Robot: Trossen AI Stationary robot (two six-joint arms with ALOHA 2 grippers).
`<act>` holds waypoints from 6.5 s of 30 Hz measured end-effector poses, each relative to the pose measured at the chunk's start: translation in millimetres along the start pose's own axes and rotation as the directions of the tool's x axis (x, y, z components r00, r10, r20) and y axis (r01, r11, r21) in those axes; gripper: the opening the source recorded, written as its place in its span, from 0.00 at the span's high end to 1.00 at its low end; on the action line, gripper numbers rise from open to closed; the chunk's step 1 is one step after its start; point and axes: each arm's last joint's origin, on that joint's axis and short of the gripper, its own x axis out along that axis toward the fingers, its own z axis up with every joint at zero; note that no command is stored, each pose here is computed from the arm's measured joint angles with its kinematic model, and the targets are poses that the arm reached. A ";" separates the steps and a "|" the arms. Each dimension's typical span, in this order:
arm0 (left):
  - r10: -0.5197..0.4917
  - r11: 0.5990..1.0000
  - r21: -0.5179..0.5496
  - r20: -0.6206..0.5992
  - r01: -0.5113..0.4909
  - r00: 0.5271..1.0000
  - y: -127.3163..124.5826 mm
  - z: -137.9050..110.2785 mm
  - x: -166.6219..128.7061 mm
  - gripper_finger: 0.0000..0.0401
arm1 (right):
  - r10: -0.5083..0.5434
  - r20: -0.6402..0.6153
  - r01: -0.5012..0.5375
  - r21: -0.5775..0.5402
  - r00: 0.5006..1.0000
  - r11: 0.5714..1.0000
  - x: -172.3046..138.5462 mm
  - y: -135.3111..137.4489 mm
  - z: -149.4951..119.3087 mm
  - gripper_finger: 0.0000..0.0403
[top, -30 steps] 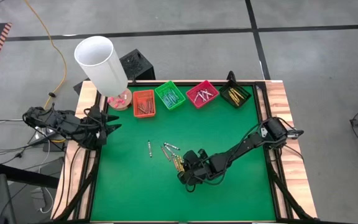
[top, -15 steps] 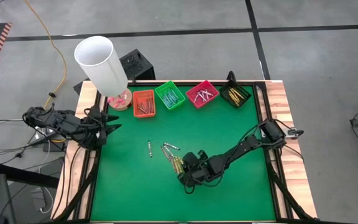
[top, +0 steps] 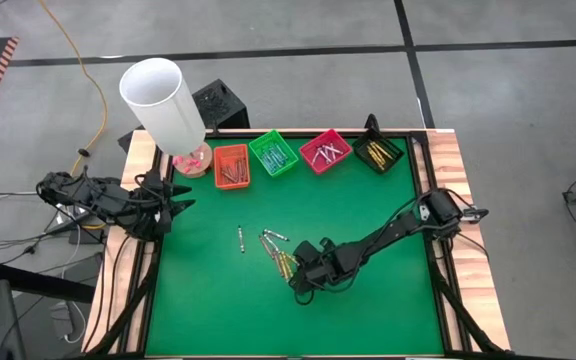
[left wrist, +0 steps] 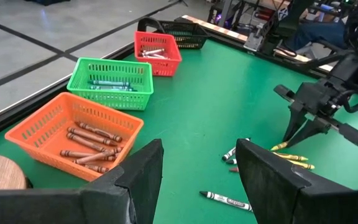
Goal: Sort crayons
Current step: Put the yellow/green crayon into the black bin
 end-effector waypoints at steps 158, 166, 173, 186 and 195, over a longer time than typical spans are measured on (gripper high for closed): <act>0.003 1.000 0.000 0.002 -0.003 1.000 0.1 0.0 0.0 0.52 | 0.054 0.295 -0.057 0.003 0.954 0.998 -37.1 -56.6 81.5 0.82; 0.002 1.000 0.000 0.001 -0.002 1.000 0.0 0.0 0.1 0.52 | 0.028 0.298 -0.007 -0.071 0.954 0.997 -10.4 -8.8 61.5 0.82; 0.003 1.000 0.001 0.001 -0.003 1.000 0.1 -0.1 0.1 0.52 | -0.019 0.314 0.055 -0.106 0.949 0.993 -8.4 24.1 55.4 0.82; 0.003 1.000 0.001 0.001 -0.003 1.000 0.1 -0.1 0.1 0.52 | -0.084 0.311 0.098 -0.028 0.947 0.995 -17.0 34.8 28.3 0.82; 0.002 1.000 0.000 0.001 -0.002 1.000 0.1 -0.1 0.0 0.52 | -0.069 0.319 0.071 0.006 0.945 0.997 -16.4 36.7 16.4 0.82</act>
